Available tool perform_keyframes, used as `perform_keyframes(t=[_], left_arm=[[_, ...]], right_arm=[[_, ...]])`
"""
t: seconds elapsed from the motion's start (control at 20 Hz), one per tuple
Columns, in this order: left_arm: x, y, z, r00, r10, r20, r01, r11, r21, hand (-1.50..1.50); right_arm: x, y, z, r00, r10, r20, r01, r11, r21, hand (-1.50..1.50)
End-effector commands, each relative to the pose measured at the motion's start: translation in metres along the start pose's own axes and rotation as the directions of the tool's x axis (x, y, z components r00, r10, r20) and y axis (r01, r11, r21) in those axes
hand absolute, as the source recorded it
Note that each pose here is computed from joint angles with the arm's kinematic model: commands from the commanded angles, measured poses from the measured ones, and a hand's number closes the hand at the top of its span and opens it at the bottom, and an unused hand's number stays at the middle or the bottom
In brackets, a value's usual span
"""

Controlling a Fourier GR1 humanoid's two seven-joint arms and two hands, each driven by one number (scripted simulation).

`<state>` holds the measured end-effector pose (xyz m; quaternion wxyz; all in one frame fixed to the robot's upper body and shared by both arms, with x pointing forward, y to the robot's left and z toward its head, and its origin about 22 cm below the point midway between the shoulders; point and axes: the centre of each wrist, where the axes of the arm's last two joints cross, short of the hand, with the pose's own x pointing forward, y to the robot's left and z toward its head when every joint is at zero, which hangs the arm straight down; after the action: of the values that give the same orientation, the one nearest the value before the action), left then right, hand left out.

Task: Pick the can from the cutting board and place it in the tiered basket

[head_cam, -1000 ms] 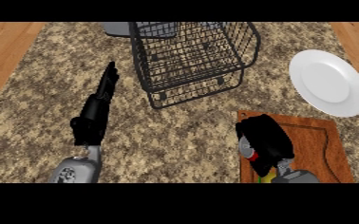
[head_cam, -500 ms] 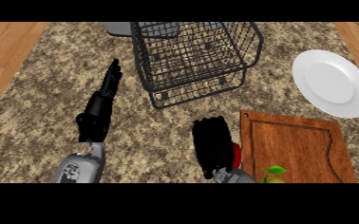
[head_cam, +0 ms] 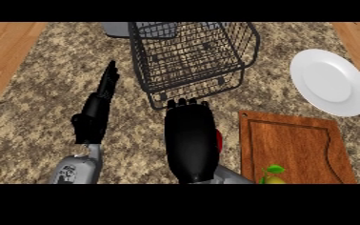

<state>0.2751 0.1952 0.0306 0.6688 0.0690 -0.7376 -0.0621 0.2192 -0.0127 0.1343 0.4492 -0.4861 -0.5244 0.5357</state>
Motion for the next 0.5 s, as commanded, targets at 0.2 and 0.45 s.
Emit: perform_keyframes(t=[0.2,0.45], left_arm=[[-0.004,-0.002,-0.001,1.000,0.001,-0.006,-0.001,1.000,0.018,0.00],[-0.009,0.002,0.005,1.000,-0.014,-0.017,0.014,1.000,0.022,0.00]], right_arm=[[0.009,-0.084,-0.001,0.990,-0.061,-0.125,0.050,0.995,-0.090,1.50],[0.002,-0.134,-0.021,0.975,-0.190,-0.112,0.178,0.978,-0.111,1.50]])
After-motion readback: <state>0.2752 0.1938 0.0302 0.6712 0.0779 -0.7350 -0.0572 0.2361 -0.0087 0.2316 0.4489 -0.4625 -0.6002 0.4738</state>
